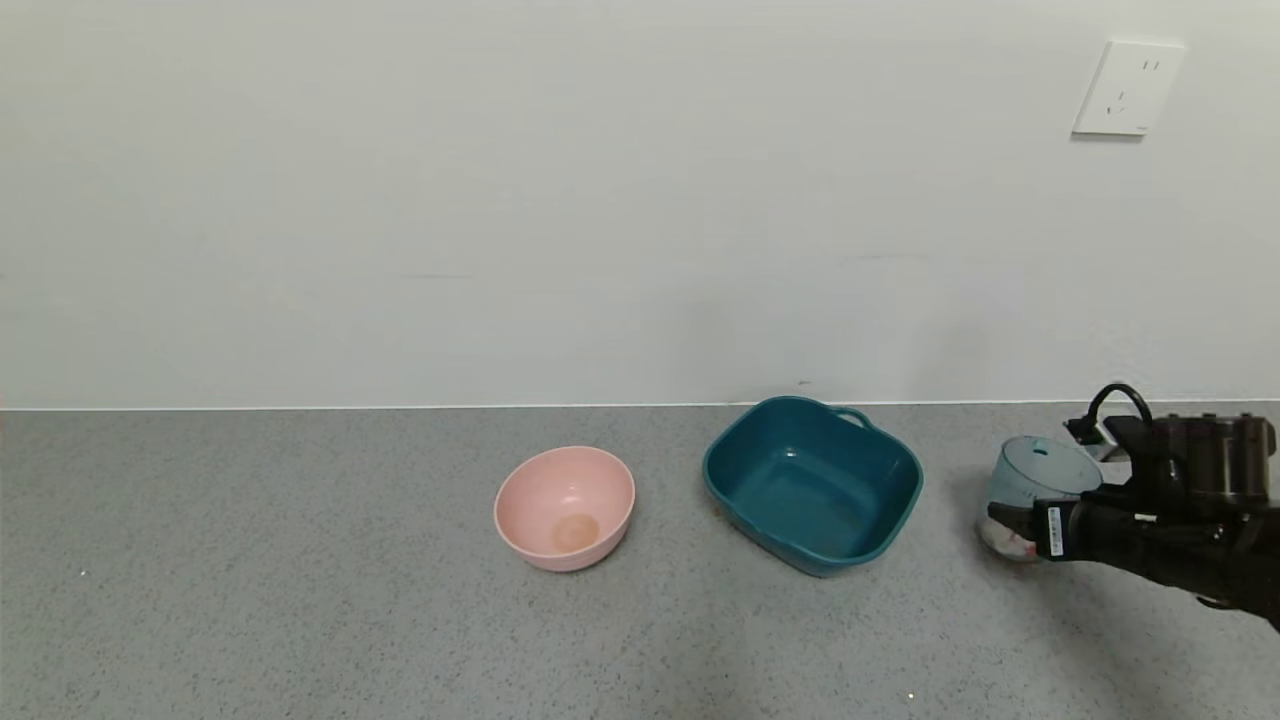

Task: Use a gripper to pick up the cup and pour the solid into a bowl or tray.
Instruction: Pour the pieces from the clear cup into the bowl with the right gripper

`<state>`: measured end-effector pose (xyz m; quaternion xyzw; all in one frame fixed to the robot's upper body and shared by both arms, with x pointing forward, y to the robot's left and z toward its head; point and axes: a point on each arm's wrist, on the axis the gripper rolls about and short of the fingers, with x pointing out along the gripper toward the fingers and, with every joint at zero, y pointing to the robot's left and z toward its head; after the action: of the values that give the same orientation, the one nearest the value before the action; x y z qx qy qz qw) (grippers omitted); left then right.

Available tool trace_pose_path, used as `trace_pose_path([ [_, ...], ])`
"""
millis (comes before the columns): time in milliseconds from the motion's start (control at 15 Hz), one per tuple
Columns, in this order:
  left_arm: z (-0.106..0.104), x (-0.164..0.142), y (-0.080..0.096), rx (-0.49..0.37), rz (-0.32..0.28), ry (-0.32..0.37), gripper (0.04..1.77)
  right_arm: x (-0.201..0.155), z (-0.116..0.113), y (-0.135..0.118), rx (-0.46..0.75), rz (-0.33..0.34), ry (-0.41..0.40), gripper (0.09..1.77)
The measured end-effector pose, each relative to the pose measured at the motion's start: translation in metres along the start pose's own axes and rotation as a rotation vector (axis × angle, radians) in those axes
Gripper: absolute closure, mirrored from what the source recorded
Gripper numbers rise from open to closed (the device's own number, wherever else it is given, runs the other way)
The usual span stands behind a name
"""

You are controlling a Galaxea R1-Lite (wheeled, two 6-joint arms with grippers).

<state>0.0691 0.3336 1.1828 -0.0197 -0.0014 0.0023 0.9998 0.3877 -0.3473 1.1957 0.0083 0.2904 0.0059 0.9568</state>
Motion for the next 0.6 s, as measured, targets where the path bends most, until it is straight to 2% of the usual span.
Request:
trace_pose_path([
  [267,0.000,0.000,0.000,0.000,0.000,0.000,0.09,-0.021,0.041,0.005,-0.015,0.010,0.020,0.54],
  [600,0.000,0.000,0.000,0.000,0.000,0.000,0.09,-0.041,0.087,0.015,-0.079,0.004,-0.015,0.54],
])
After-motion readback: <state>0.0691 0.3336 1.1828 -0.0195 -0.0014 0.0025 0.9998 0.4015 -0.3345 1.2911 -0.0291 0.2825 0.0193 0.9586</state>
